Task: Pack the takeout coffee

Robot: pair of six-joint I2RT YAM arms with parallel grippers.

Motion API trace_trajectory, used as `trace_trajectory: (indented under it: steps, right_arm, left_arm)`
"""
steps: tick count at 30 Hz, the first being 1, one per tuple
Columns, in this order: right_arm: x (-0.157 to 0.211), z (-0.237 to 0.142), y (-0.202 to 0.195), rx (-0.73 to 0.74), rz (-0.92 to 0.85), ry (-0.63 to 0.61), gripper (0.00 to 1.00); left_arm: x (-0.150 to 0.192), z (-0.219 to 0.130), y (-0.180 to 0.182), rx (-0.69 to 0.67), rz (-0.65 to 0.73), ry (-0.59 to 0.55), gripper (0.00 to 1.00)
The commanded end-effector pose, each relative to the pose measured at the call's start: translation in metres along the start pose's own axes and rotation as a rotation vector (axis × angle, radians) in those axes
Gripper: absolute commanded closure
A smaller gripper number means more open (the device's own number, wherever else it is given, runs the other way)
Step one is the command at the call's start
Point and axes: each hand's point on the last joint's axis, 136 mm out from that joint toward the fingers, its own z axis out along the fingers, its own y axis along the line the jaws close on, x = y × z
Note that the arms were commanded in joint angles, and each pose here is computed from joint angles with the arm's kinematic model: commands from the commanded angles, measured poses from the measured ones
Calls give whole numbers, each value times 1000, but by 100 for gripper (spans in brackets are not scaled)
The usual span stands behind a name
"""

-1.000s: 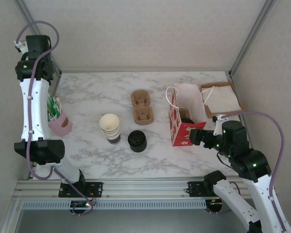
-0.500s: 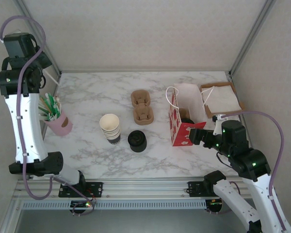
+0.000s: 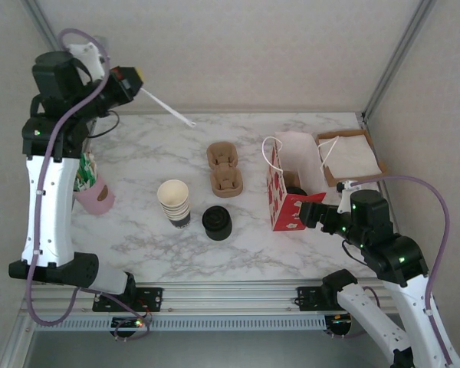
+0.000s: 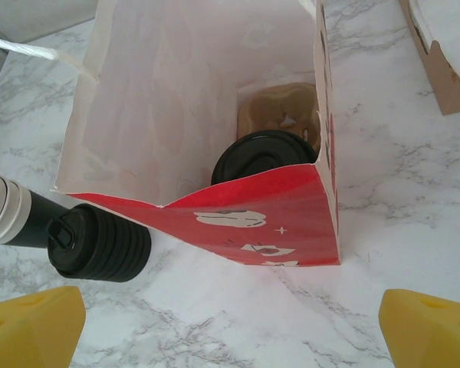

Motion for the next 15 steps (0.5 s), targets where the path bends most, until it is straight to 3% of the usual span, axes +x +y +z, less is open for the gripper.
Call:
trace_trajectory:
  steps: [1, 7, 15]
  right_arm:
    - [-12, -12, -3, 18, 29, -64, 1]
    - [-10, -21, -27, 143, 75, -92, 1]
    - [-2, -55, -80, 428, 173, -149, 1]
  left_arm:
    - [3, -6, -57, 198, 23, 1, 98]
    - [29, 14, -111, 324, 44, 49, 100]
    - [83, 49, -189, 435, 128, 145, 100]
